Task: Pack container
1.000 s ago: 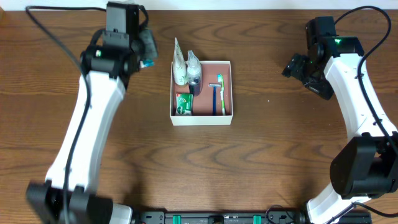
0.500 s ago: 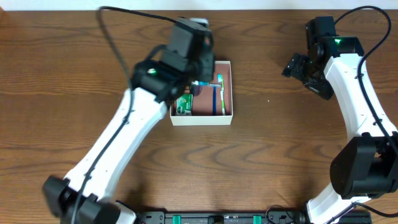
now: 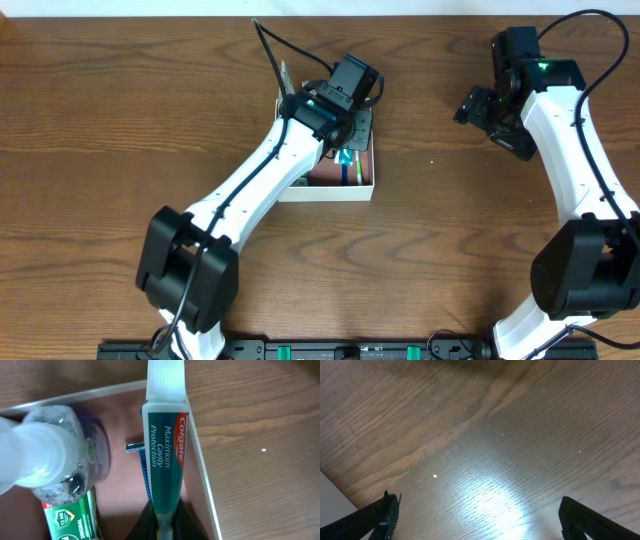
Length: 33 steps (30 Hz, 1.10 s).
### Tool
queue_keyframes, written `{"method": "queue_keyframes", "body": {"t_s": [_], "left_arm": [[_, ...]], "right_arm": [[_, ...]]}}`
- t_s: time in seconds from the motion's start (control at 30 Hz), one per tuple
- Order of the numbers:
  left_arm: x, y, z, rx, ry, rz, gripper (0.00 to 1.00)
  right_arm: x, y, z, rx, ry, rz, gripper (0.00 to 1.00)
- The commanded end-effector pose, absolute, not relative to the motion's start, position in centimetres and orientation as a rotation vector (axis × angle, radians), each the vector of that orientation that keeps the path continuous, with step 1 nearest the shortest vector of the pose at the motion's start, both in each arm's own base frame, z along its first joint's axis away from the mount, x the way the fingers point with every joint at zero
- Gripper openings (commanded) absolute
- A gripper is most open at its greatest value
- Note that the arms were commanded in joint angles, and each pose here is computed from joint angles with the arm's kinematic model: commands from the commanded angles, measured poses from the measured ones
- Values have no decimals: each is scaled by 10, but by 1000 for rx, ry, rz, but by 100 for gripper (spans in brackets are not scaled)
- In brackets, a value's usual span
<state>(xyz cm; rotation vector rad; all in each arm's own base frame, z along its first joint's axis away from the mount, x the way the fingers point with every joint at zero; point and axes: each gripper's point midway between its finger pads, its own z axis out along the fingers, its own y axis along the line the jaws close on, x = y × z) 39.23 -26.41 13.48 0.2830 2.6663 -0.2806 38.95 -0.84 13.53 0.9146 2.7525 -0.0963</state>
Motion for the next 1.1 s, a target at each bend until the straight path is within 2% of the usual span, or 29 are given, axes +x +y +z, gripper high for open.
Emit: {"method": "queue_keyframes", "body": {"t_s": [0.0, 0.3, 0.4, 0.47, 0.5, 0.53, 0.8, 0.9, 1.07], "left_arm": [[396, -263, 120, 256, 2698, -251, 9], [396, -262, 101, 261, 2736, -223, 9], [396, -262, 101, 260, 2735, -221, 16], [396, -262, 101, 260, 2735, -220, 16], [396, -262, 101, 260, 2735, -220, 22], [396, -262, 101, 260, 2735, -220, 24], [398, -260, 104, 254, 2727, -217, 25], [399, -256, 119, 240, 2702, -227, 26], [397, -240, 186, 195, 2560, -226, 26]], "right_arm": [[390, -10, 134, 927, 2751, -104, 99], [390, -10, 134, 928, 2751, -103, 99], [390, -10, 134, 928, 2752, -104, 99], [390, -10, 134, 928, 2751, -103, 99], [390, -10, 134, 928, 2752, -104, 99], [390, -10, 134, 928, 2752, -104, 99], [390, -10, 134, 928, 2752, -104, 99], [390, -10, 134, 928, 2752, -104, 99], [390, -10, 134, 928, 2752, -104, 99]]}}
